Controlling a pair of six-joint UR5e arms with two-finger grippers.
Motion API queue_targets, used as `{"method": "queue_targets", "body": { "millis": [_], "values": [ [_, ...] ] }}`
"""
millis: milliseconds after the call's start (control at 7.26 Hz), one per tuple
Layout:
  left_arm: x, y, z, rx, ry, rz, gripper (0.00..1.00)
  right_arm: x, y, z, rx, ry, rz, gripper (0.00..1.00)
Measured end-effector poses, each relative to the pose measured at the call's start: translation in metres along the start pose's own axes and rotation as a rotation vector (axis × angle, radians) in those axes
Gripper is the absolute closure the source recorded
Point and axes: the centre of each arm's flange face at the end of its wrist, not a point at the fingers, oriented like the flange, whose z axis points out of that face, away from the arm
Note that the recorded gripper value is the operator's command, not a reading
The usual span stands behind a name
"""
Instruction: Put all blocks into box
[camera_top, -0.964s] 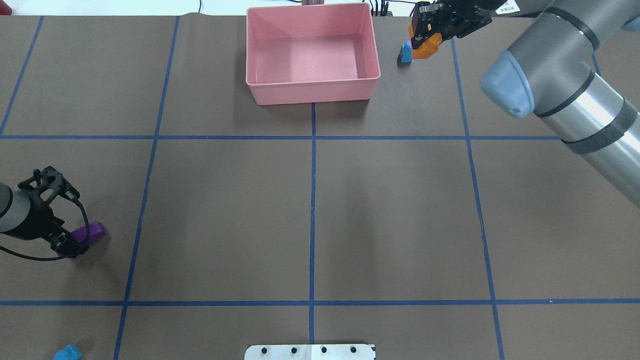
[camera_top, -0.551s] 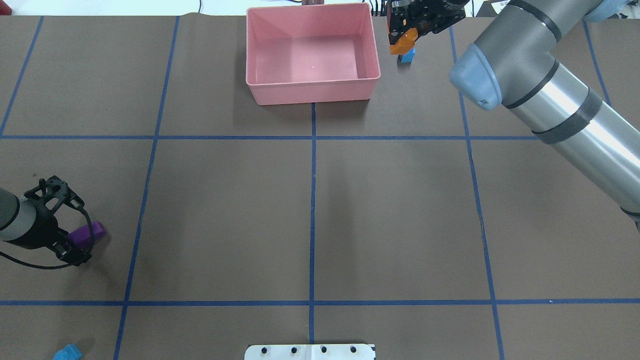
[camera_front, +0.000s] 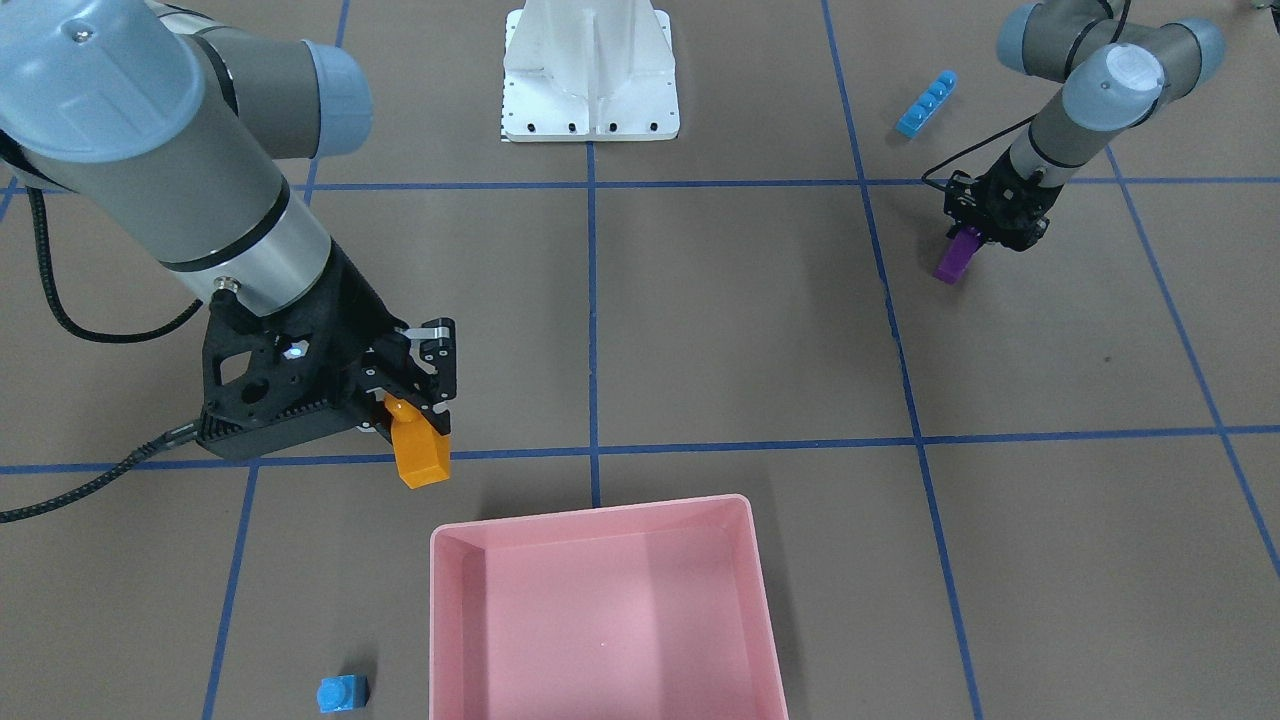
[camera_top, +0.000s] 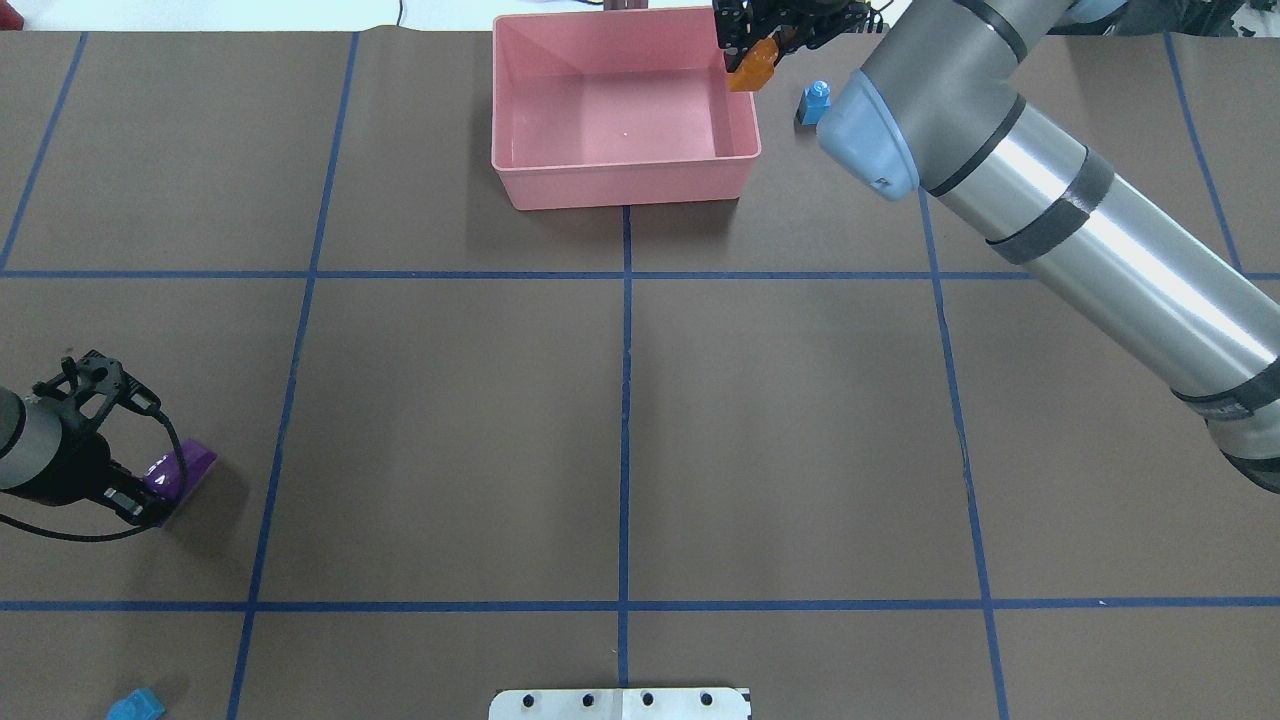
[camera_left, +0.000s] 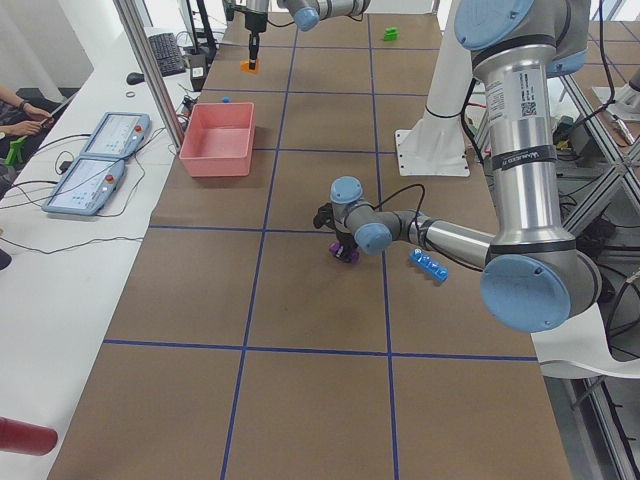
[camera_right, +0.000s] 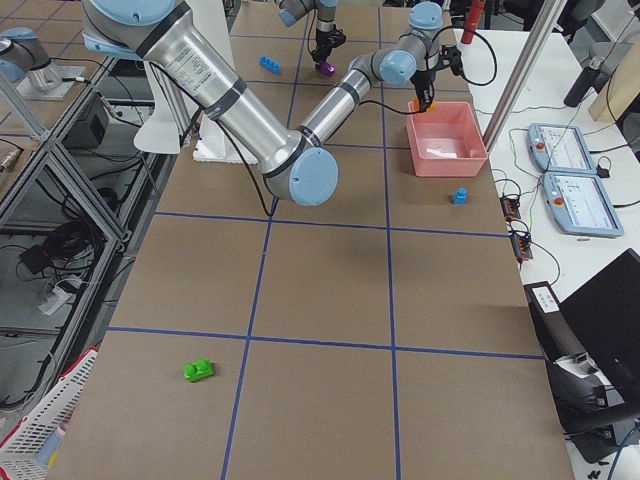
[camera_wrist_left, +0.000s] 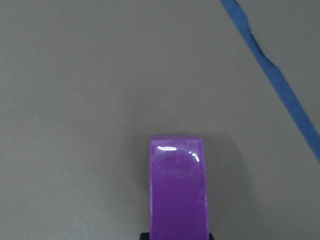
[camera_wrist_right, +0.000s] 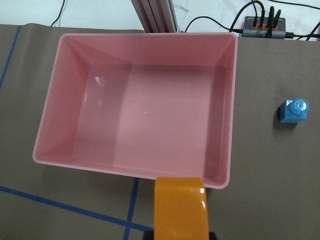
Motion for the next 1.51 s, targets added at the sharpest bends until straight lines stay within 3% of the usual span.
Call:
{"method": "queue_targets", "body": {
  "millis": [275, 551, 964, 1101, 1239, 1514],
  "values": [
    [0.026, -0.011, -0.028, 0.031, 0.057, -0.060, 1.00, -0.028, -0.028, 0.026, 0.039, 0.036, -0.018, 1.00],
    [0.030, -0.034, -0.052, 0.080, 0.079, -0.098, 1.00, -0.037, -0.056, 0.064, 0.113, 0.054, -0.047, 1.00],
    [0.044, -0.115, -0.101, 0.112, 0.071, -0.177, 1.00, -0.062, -0.073, 0.139, 0.203, 0.114, -0.090, 0.99],
    [0.048, -0.131, -0.114, 0.122, 0.072, -0.190, 1.00, -0.070, -0.067, 0.164, 0.214, 0.139, -0.101, 0.23],
    [0.049, -0.141, -0.125, 0.135, 0.080, -0.197, 1.00, -0.074, -0.062, 0.177, 0.218, 0.154, -0.107, 0.01],
    [0.052, -0.168, -0.155, 0.176, 0.093, -0.208, 1.00, -0.077, -0.058, 0.184, 0.219, 0.159, -0.111, 0.01]
  ]
}}
